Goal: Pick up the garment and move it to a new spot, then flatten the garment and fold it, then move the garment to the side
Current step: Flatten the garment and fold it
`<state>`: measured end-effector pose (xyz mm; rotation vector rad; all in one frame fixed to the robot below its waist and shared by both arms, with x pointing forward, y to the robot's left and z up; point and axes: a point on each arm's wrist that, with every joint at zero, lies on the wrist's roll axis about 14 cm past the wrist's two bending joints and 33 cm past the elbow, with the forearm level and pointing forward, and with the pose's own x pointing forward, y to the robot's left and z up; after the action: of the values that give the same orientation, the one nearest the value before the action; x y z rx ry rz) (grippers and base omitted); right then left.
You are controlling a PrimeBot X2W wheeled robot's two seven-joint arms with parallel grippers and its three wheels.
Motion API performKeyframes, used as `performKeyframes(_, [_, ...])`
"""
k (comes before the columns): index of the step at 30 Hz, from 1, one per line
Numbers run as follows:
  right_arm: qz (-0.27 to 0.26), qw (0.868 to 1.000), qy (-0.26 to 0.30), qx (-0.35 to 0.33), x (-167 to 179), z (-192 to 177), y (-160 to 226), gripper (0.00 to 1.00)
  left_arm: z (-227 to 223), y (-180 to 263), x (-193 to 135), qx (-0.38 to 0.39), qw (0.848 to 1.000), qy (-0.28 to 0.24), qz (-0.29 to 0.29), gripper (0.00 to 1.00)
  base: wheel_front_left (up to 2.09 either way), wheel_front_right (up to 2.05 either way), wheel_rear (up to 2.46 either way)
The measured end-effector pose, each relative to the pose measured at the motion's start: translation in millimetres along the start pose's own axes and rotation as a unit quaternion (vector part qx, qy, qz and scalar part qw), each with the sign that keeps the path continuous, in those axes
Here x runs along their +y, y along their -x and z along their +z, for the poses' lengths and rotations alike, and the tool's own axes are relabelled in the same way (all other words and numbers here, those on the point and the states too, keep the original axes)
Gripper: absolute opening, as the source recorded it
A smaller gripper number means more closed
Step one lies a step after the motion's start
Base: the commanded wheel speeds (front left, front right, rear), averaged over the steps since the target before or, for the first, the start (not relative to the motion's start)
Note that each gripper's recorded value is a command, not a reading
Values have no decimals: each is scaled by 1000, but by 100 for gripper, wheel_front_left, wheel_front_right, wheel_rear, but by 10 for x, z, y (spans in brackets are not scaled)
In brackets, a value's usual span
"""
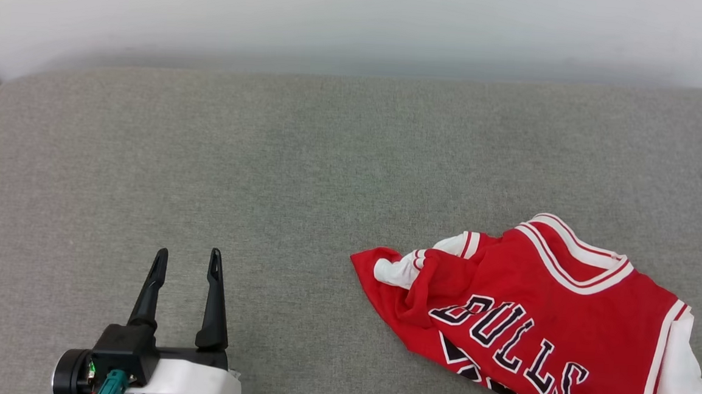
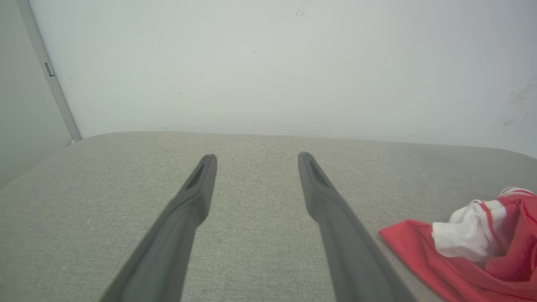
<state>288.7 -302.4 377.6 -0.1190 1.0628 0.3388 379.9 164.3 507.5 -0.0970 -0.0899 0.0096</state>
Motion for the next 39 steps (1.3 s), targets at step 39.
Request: performKeyframes(39, [-104, 806, -89, -576, 864, 1575, 790, 100, 655, -1179, -978, 36, 956, -160, -243, 100, 0, 0, 0])
